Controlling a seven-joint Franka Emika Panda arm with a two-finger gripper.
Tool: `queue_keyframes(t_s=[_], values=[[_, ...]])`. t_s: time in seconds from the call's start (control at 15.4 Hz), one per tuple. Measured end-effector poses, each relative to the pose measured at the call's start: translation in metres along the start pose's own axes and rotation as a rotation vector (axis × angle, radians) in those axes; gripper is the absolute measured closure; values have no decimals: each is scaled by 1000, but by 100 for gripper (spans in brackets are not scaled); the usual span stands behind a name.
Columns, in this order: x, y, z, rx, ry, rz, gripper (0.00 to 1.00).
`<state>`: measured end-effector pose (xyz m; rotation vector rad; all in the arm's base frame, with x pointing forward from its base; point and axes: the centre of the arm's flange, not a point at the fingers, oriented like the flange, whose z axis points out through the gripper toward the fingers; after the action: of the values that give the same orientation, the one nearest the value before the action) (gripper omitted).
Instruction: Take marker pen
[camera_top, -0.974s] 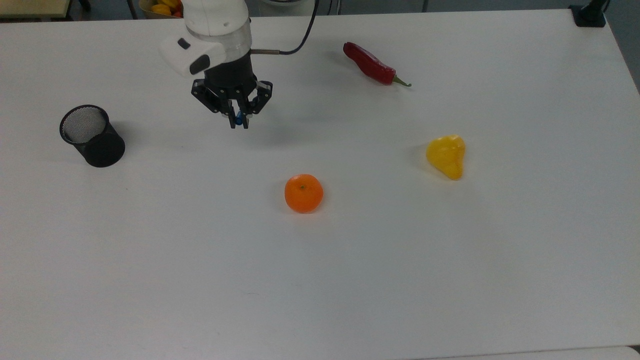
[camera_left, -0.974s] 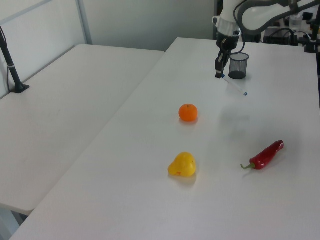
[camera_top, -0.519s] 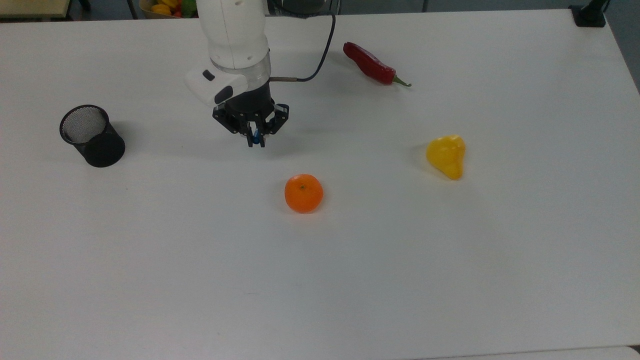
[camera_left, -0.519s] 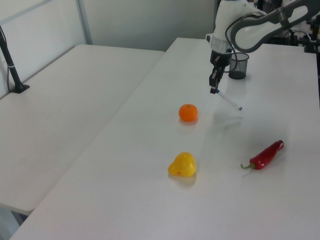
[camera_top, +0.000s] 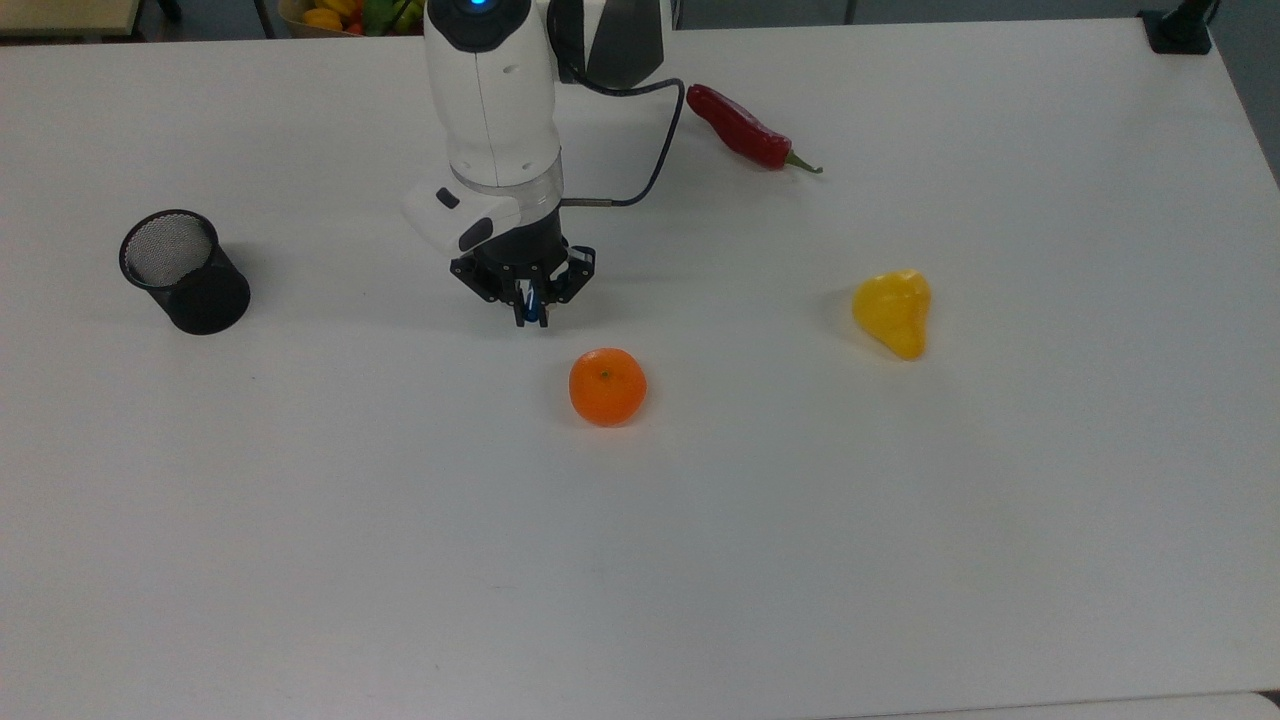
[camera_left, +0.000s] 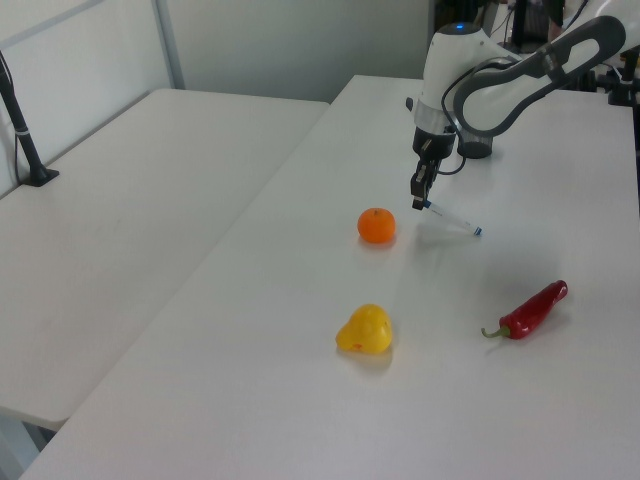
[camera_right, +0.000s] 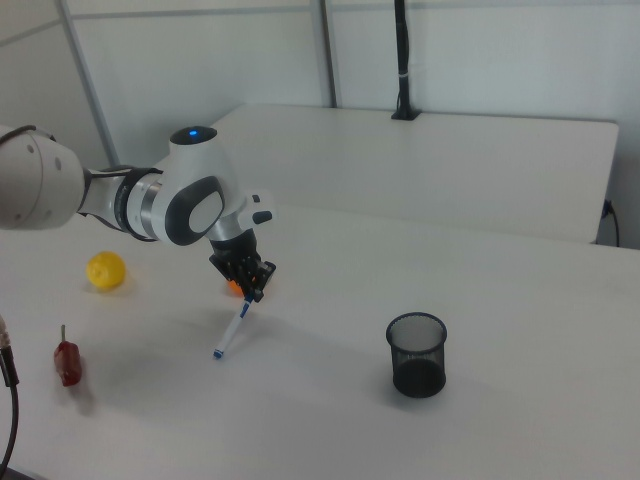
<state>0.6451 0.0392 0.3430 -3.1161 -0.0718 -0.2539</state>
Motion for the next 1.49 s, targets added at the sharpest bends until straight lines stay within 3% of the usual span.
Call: queue_keyframes(t_s=[0.19, 0.45, 0.84, 0.97, 1.17, 1.49], values=[[0, -2, 7, 1, -1, -4, 81], [-1, -3, 12, 0, -5, -4, 73], [-1, -4, 13, 1, -3, -6, 13], [1, -4, 8, 1, 5, -5, 0], [1, 2, -20, -1, -18, 6, 0], [-16, 21, -133, -4, -115, 39, 0]])
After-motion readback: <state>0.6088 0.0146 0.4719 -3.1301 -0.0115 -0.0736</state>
